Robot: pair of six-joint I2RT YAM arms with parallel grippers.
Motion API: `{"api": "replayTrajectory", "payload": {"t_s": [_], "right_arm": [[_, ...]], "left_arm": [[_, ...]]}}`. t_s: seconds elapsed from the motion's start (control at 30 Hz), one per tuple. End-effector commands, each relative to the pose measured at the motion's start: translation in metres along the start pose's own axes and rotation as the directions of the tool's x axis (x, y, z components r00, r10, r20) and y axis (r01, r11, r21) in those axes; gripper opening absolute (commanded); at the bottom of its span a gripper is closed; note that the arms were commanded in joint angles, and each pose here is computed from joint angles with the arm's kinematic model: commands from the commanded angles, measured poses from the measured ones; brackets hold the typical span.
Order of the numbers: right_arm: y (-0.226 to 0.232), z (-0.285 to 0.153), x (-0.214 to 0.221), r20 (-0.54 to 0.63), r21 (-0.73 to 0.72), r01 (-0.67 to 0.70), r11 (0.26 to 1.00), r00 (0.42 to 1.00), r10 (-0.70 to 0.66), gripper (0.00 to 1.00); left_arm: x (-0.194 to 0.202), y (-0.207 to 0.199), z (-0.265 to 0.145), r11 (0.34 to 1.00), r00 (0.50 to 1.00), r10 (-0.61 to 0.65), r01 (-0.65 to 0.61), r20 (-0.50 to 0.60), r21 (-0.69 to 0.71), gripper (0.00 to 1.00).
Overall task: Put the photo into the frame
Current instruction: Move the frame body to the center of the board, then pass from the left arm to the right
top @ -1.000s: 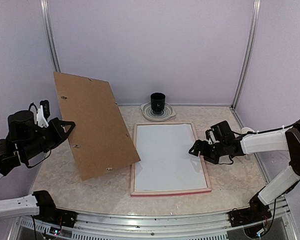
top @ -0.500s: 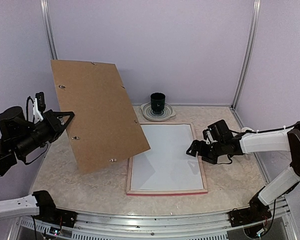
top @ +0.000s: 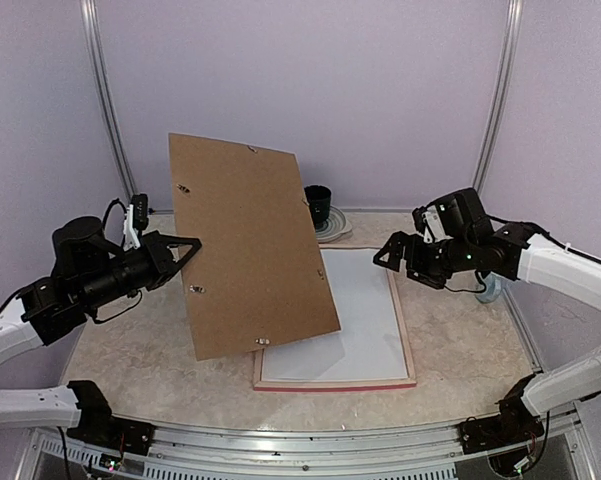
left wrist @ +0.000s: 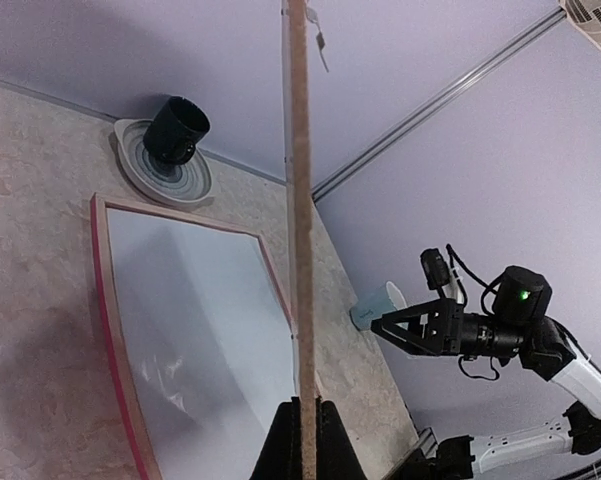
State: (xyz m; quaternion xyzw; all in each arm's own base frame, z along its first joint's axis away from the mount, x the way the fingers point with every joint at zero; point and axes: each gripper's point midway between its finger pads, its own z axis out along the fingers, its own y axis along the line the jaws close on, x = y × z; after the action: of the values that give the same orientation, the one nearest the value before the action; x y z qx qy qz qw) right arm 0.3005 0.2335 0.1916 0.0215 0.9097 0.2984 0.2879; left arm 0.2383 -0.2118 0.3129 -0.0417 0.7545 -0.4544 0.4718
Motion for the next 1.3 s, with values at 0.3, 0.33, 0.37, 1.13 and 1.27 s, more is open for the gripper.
{"api": "replayTrajectory", "payload": {"t_s": [0.3,0.33,0.37,1.13,1.27], "right_arm": [[0.071,-0.084,-0.024,0.084,-0.227,0.093,0.969,0.994,-0.075,0.99],[0.073,-0.085,-0.024,0.083,-0.232,0.098,0.968,0.993,-0.081,0.99],[0.075,-0.086,-0.025,0.084,-0.234,0.103,0.967,0.993,-0.086,0.99],[0.028,-0.054,-0.022,0.123,-0.066,0.263,0.963,0.959,-0.254,0.99],[0.024,-0.043,-0.01,0.116,-0.193,0.292,0.937,0.955,-0.274,0.99]], "left_arm": [[0.001,-0.017,0.036,0.936,0.996,-0.085,0.093,-0.039,0.339,0.0],[0.001,-0.017,0.037,0.934,0.995,-0.086,0.096,-0.044,0.345,0.0],[0.004,-0.015,0.041,0.932,0.995,-0.088,0.102,-0.056,0.347,0.0],[0.032,-0.019,0.064,0.834,0.975,-0.141,0.211,-0.173,0.509,0.0],[0.041,-0.017,0.07,0.815,0.966,-0.15,0.241,-0.21,0.527,0.0]]}}
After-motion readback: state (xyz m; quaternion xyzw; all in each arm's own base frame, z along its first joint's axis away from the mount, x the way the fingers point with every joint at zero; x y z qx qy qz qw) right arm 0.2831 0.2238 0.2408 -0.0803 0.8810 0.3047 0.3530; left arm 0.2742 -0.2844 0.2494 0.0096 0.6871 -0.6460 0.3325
